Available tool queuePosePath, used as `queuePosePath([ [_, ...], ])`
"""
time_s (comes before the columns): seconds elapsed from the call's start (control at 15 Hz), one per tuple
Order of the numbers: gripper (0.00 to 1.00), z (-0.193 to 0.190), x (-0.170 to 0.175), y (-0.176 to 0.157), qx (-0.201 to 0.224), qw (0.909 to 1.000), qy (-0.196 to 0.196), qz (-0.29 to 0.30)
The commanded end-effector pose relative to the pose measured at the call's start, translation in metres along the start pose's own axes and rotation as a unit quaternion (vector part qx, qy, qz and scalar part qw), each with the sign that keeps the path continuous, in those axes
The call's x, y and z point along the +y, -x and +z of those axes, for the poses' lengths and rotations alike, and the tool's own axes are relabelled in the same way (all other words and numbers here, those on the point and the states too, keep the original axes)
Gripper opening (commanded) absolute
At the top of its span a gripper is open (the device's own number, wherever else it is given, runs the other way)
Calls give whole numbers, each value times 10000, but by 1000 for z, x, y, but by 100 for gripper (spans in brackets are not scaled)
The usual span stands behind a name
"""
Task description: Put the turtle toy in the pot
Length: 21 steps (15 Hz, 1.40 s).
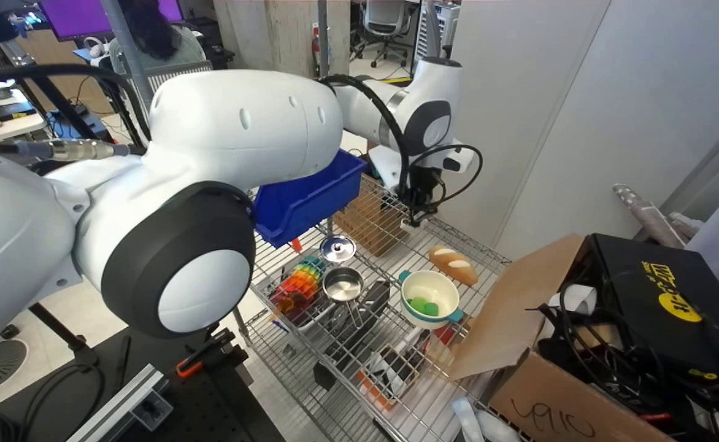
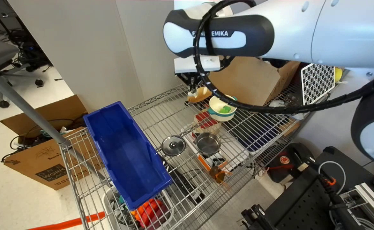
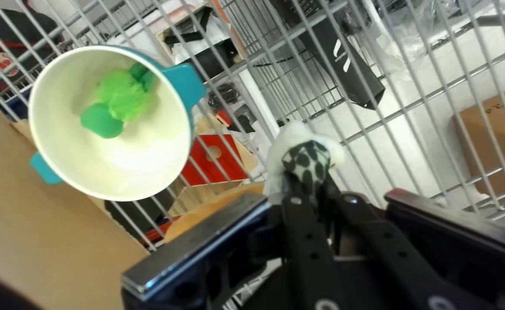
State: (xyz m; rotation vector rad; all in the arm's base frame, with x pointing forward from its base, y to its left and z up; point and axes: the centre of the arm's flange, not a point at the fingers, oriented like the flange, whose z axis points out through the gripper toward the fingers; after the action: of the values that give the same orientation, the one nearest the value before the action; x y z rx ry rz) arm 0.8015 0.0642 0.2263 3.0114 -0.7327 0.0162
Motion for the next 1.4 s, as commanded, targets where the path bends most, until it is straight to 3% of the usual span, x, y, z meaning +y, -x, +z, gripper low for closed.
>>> queuePosePath([
  [0.0, 3, 1, 65, 7, -309, 9984, 220, 425],
  [0.47, 3, 75, 131, -6, -865, 9908, 661, 799],
  [0.93, 3, 107, 137, 1, -1037, 9904, 695, 590],
  [1.0, 35, 108, 138, 1, -1024, 9905, 717, 572],
  [1.13, 43, 106, 139, 0, -954, 9915, 692, 546],
  [1.33, 64, 98, 138, 1, -941, 9923, 637, 491],
])
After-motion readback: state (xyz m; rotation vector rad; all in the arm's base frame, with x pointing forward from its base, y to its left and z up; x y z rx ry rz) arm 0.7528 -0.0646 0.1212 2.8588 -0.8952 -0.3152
